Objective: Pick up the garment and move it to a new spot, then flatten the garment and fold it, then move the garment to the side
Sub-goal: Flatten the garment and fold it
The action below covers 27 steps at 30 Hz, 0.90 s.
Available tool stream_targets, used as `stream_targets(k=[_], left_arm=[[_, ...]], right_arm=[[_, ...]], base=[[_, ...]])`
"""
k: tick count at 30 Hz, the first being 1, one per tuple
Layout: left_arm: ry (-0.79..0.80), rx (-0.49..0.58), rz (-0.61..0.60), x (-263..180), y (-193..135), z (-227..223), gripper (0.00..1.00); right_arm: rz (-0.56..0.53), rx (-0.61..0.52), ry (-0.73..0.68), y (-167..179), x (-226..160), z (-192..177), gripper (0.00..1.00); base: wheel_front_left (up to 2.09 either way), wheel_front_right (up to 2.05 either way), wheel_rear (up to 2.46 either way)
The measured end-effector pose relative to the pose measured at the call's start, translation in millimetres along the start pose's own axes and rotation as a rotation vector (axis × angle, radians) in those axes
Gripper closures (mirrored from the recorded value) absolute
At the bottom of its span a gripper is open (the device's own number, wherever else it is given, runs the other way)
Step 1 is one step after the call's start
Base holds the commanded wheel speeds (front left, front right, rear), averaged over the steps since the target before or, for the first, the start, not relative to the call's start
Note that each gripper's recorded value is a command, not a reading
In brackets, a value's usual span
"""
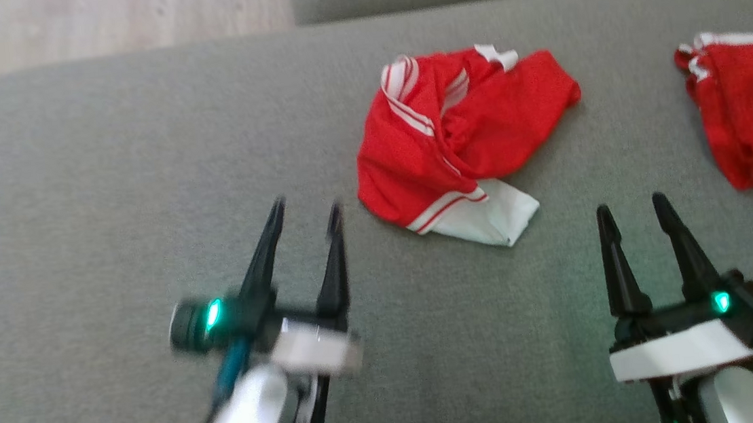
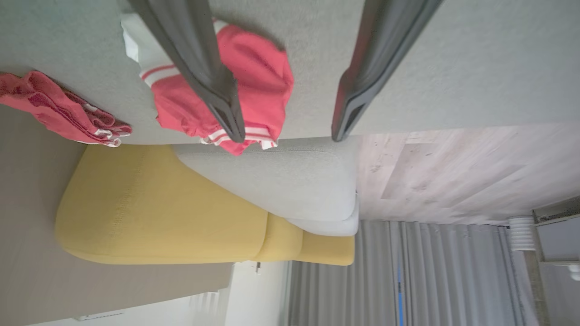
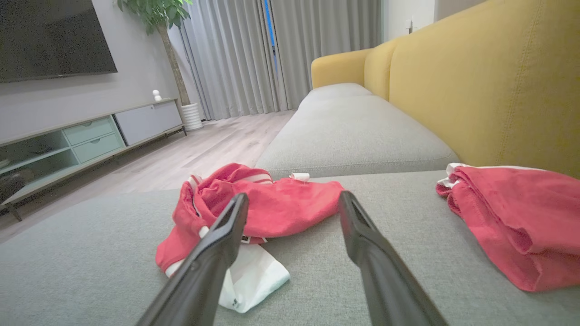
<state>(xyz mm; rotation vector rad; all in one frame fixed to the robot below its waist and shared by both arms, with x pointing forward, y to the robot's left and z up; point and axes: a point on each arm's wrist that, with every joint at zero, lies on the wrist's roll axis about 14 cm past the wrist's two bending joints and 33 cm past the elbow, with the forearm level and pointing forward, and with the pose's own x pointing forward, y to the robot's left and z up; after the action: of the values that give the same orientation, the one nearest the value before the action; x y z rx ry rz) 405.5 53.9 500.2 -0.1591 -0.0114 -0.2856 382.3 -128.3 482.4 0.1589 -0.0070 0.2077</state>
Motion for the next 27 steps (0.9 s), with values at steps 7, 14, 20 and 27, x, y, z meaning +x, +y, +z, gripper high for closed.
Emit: stream_targets(k=[7, 14, 20, 27], left_arm=[[0.074, -0.045, -0.173, 59.5, -39.7, -2.2, 0.00], [0.174, -0.079, -0.261, 92.8, -65.7, -29.5, 0.00], [0.255, -0.095, -0.267, 98.3, -69.6, -59.7, 0.00], [0.277, -0.093, -0.253, 101.6, -65.3, -72.2, 0.14]], right_arm=[[-0.018, -0.018, 0.035, -15.1, 11.7, -12.6, 0.00], [-0.071, -0.032, 0.048, -36.1, 16.4, -17.5, 0.00], [-0.115, -0.040, 0.069, -50.2, 9.8, -23.0, 0.00], [-0.125, -0.042, 0.075, -53.3, 8.4, -24.4, 0.00]], base=[[0.00, 0.00, 0.00], [0.00, 0.00, 0.00], [0.00, 0.00, 0.00], [0.00, 0.00, 0.00]])
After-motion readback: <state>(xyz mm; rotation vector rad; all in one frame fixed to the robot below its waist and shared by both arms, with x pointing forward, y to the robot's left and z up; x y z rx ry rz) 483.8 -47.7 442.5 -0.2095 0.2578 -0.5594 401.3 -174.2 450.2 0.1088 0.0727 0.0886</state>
